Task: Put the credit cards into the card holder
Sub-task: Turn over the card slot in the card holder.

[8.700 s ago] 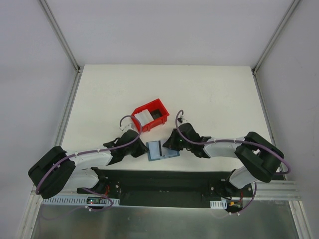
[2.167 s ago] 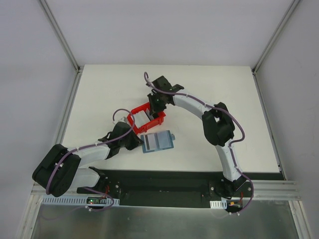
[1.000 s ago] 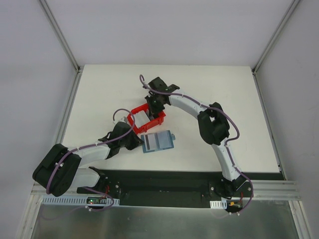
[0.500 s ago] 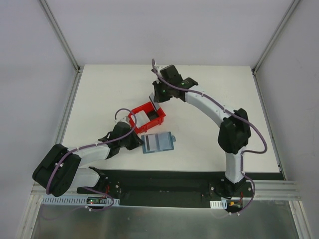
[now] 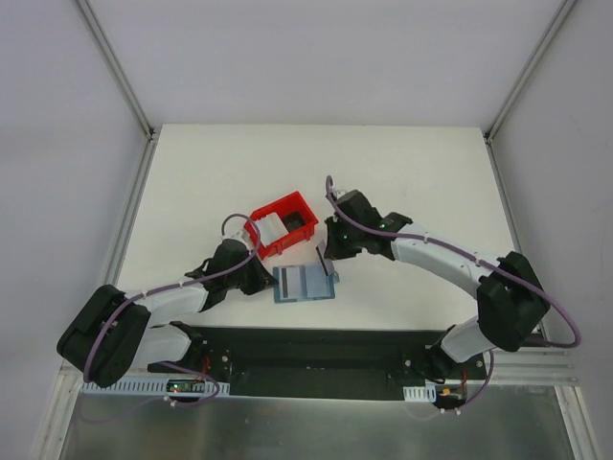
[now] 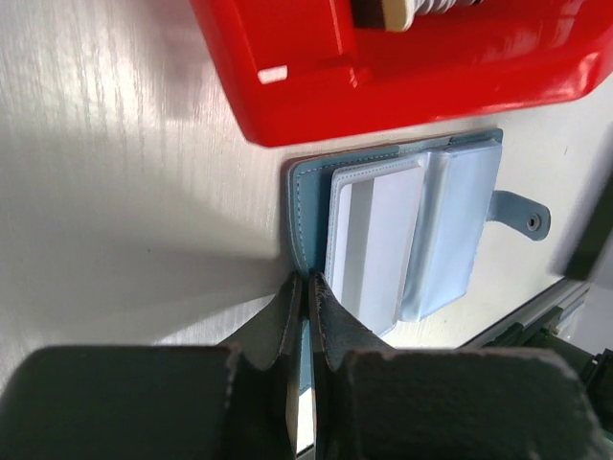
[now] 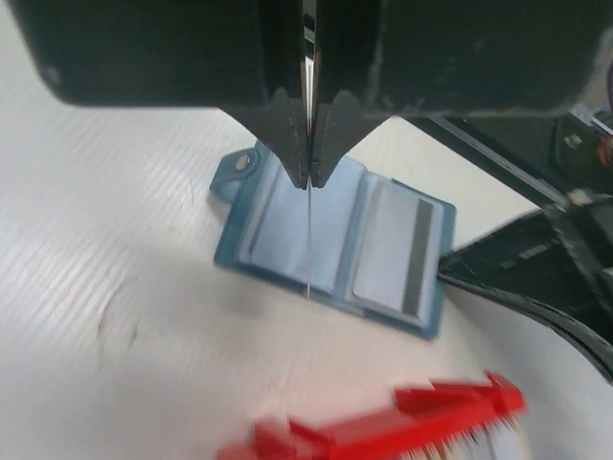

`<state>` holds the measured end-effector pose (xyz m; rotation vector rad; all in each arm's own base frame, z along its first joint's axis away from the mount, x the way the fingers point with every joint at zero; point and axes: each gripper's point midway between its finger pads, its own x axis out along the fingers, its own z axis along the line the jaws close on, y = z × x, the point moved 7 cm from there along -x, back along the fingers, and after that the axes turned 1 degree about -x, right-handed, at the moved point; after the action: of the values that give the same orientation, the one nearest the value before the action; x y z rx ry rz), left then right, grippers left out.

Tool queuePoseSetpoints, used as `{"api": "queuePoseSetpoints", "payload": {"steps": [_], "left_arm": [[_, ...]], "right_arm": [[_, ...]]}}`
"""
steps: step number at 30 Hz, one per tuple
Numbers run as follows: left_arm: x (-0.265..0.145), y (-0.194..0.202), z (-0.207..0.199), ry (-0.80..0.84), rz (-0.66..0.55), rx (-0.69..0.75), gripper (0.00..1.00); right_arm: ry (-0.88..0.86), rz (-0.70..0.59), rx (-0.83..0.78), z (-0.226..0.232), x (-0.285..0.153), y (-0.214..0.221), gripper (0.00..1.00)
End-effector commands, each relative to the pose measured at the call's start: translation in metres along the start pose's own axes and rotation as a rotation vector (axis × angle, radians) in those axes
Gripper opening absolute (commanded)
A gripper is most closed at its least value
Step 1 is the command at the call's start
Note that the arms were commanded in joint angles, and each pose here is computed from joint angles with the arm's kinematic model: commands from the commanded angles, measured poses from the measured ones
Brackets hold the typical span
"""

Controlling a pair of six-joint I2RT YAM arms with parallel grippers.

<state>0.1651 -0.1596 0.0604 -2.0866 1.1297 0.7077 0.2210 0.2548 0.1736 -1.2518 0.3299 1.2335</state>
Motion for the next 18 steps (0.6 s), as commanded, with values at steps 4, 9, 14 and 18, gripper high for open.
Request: {"api": "queuePoseSetpoints", "payload": {"steps": [4,9,14,18], "left_arm": [[-0.009,0.03,0.035,-0.136,0.108,-0.061,0.0],[-0.011,0.031,0.035,-0.135,0.102,-0.066,0.0],[-0.01,0.031,0.034,-0.137,0.104,-0.07,0.0],[-0.009,0.031,0.034,-0.143,0.106,-0.07,0.0]], "right_arm": [[0.126,-0.008,0.102,0.002,0.011,0.039,0.0],[0.165,-0.002,0.093,0.004,0.017,0.048,0.0],[0.188,0.035,0.078,0.008,0.031,0.057,0.0],[0.205,0.065,0.056,0.016,0.041,0.064,0.0]]}}
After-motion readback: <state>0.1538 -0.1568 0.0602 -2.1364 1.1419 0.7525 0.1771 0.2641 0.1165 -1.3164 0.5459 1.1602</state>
